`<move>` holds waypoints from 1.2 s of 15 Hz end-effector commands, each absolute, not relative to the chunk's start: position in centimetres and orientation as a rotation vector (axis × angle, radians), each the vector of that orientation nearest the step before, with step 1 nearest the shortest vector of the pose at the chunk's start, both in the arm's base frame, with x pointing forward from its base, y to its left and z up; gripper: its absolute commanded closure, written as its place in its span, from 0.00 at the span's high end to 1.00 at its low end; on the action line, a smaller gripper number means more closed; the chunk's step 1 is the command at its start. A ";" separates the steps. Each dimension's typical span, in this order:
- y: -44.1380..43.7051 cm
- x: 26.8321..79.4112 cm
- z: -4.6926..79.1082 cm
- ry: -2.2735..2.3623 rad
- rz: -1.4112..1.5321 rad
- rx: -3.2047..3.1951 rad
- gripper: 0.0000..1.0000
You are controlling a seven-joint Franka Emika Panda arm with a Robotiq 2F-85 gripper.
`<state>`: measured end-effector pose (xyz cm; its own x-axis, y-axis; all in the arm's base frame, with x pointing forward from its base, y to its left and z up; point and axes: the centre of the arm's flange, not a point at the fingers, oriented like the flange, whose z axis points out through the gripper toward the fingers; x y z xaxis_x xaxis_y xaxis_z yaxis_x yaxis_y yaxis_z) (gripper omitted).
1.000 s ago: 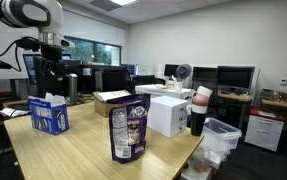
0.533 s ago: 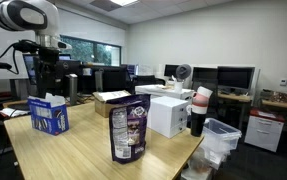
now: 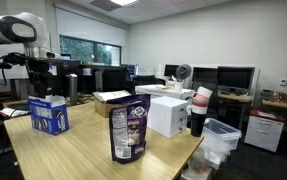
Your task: Remove the blue packet from the blue box and place it on the counter
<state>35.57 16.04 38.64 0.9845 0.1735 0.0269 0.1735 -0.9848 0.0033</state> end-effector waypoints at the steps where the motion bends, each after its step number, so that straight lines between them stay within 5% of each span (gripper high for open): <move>1: 16.7 36.1 36.3 0.274 0.013 3.120 1.00; 18: 17.1 36.8 31.3 0.219 0.066 3.051 1.00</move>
